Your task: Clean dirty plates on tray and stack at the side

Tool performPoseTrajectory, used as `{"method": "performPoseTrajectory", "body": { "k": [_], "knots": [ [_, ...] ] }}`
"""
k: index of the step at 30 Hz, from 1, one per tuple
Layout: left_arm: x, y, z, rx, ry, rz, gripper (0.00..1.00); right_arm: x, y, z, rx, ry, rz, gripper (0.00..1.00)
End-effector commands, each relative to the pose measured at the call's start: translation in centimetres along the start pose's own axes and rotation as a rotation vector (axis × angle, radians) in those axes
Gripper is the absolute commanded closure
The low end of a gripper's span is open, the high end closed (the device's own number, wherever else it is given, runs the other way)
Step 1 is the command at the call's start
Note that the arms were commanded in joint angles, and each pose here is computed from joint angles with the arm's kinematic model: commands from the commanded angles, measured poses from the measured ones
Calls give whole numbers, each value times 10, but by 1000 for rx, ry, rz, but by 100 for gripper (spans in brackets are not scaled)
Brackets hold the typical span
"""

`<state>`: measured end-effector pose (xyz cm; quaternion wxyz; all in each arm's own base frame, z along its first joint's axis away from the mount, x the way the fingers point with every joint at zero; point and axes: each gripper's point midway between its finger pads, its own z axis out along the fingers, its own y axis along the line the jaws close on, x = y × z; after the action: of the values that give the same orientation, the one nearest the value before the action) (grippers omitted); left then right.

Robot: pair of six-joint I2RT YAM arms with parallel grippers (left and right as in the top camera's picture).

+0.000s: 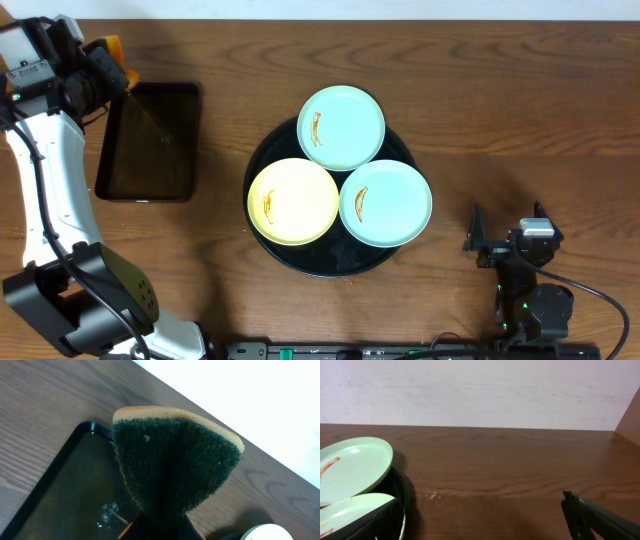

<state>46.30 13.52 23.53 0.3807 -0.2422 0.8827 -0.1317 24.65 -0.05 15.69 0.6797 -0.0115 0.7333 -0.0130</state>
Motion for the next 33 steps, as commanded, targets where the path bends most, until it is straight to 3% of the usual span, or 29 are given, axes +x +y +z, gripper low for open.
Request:
{"method": "performPoseTrajectory", "body": {
  "k": [1, 12, 16, 25, 29, 33],
  "knots": [
    [-2, -4, -3, 15, -7, 22, 93, 1, -3, 0, 15, 1, -7, 1],
    [-1, -4, -2, 14, -4, 70, 93, 1, -3, 0, 15, 1, -7, 1],
    [4, 14, 9, -61, 10, 90, 92, 1, -3, 0, 15, 1, -7, 1],
    [81, 66, 83, -128, 241, 22, 93, 1, -3, 0, 15, 1, -7, 1],
    [54, 47, 71, -50, 165, 40, 93, 1, -3, 0, 15, 1, -7, 1],
    [0, 1, 20, 87, -13, 104, 93, 1, -3, 0, 15, 1, -7, 1]
  ]
}}
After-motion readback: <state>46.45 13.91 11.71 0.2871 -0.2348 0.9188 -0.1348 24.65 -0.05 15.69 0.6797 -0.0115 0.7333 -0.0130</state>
